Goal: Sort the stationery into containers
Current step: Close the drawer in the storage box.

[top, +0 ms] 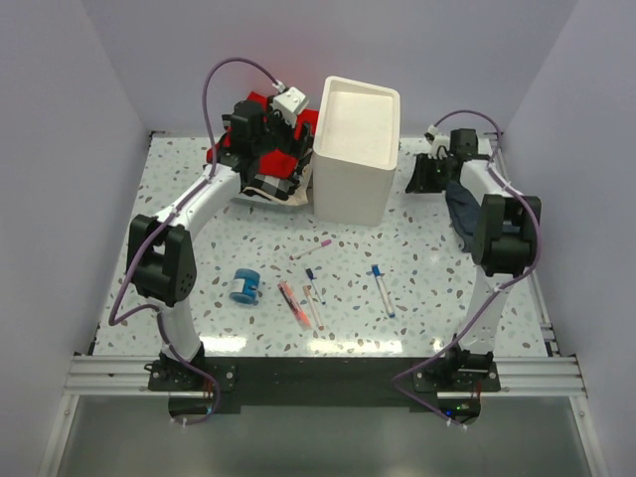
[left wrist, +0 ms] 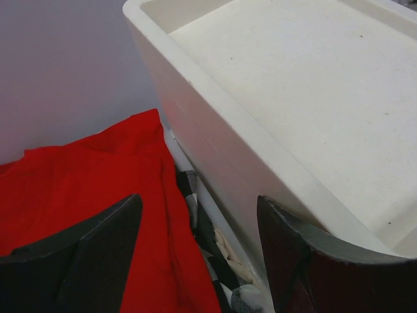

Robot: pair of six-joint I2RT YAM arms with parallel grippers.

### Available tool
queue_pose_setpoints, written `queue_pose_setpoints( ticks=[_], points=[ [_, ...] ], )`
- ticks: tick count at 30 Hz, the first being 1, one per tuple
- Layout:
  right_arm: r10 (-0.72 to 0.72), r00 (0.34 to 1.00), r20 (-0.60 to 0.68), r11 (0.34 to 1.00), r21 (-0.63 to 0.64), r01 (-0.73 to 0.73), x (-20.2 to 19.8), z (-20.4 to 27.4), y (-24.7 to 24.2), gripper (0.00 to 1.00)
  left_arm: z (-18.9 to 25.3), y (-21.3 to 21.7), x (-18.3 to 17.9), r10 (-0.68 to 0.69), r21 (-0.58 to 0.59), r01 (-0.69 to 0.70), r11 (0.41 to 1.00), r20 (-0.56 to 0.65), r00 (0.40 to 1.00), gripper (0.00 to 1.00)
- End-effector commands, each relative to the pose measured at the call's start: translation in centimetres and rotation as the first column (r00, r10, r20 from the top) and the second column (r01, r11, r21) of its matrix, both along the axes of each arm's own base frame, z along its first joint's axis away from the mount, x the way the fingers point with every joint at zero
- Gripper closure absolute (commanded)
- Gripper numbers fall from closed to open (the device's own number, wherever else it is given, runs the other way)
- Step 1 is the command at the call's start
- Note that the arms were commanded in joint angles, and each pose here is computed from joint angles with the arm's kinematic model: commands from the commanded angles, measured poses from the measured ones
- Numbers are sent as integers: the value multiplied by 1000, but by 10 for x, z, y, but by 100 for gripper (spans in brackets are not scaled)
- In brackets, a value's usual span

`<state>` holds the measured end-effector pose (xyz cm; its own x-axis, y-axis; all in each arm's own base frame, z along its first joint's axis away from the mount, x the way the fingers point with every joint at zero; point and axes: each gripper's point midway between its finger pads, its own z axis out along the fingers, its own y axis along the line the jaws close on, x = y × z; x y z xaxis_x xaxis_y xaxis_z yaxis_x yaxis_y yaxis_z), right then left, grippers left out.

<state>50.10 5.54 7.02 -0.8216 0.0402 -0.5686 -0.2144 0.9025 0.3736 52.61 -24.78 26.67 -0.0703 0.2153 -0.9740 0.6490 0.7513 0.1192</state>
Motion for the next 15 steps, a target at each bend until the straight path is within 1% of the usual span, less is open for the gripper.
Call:
queue_pose_setpoints(
  ticks=[1,2,3,5,6,7,9,11,12,14,15],
  points=[
    [209,926,313,977,-104,-185,-2,55,-3,60,29,15,-4,25,10,-26,1000,52,998,24],
    [259,894,365,966,-118,-232,-4,62,2,60,31,17,-4,28,11,-29,1000,52,998,24],
    [286,859,425,958,-140,-250,-4,72,5,58,30,21,-2,32,15,-33,999,48,998,24],
    [336,809,482,942,-176,-287,-5,80,11,55,33,26,0,43,18,-44,999,52,998,23],
    [358,762,539,933,-198,-299,0,90,15,51,33,29,2,52,19,-54,998,52,997,23],
    [374,745,553,927,-209,-310,-3,90,19,51,33,32,3,60,18,-61,998,53,997,23],
    [408,684,605,913,-254,-319,4,99,25,51,35,34,3,64,21,-65,998,57,996,23],
    [422,665,617,906,-253,-341,13,98,28,51,33,35,4,68,25,-70,997,53,996,23],
    [441,654,615,896,-256,-364,18,104,30,54,32,35,4,68,26,-69,997,52,996,23],
    [449,656,607,890,-236,-390,24,93,33,55,32,34,3,62,26,-63,998,49,997,23],
    [453,636,625,887,-245,-392,28,98,34,55,31,34,3,61,29,-63,998,47,997,23]
  ],
)
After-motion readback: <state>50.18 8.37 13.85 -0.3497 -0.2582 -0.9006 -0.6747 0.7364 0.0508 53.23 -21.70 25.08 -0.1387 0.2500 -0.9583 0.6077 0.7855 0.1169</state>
